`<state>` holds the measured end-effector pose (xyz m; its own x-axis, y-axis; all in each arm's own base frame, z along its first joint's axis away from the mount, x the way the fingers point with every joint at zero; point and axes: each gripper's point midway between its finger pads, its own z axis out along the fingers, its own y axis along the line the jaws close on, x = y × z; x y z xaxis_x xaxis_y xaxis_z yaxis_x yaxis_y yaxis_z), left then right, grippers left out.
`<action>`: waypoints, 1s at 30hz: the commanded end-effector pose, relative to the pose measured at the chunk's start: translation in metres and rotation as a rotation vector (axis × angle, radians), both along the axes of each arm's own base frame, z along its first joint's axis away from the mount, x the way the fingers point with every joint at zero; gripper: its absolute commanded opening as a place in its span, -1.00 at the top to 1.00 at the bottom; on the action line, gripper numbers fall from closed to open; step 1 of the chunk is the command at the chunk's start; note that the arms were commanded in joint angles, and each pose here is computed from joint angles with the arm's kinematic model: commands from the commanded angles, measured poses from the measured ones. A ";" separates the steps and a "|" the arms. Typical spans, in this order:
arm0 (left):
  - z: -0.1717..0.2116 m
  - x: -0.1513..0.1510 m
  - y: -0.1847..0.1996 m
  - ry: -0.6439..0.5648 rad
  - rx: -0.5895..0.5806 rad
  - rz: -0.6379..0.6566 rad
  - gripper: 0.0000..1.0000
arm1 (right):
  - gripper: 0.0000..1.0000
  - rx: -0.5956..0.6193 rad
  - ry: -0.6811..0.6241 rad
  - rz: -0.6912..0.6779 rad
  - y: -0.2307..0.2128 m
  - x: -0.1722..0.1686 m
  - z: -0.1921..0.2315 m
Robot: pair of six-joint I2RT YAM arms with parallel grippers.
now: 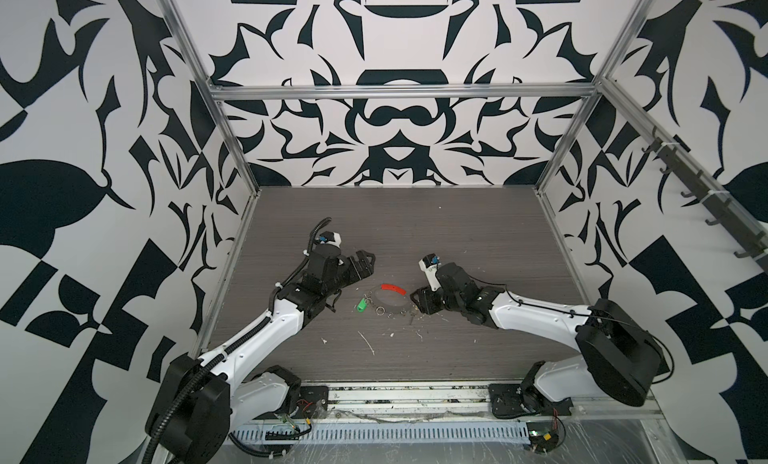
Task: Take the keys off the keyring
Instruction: 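Reach both grippers toward the metal keyring at the table center, then grasp the keyring rim near the yellow tag with the right gripper and lift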
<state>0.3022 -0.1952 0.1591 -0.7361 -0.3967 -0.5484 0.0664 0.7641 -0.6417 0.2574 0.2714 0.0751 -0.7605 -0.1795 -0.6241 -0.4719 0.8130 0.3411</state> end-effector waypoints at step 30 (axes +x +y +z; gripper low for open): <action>0.002 -0.015 -0.024 0.012 -0.047 -0.162 -0.66 | 0.61 -0.040 -0.022 0.095 0.023 0.011 -0.019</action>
<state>0.2903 -0.2194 0.1568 -0.8043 -0.2981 -0.5141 0.1609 0.7235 -0.6714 0.2593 0.2829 0.0386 -0.7538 -0.2929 -0.5883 -0.5328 0.7964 0.2861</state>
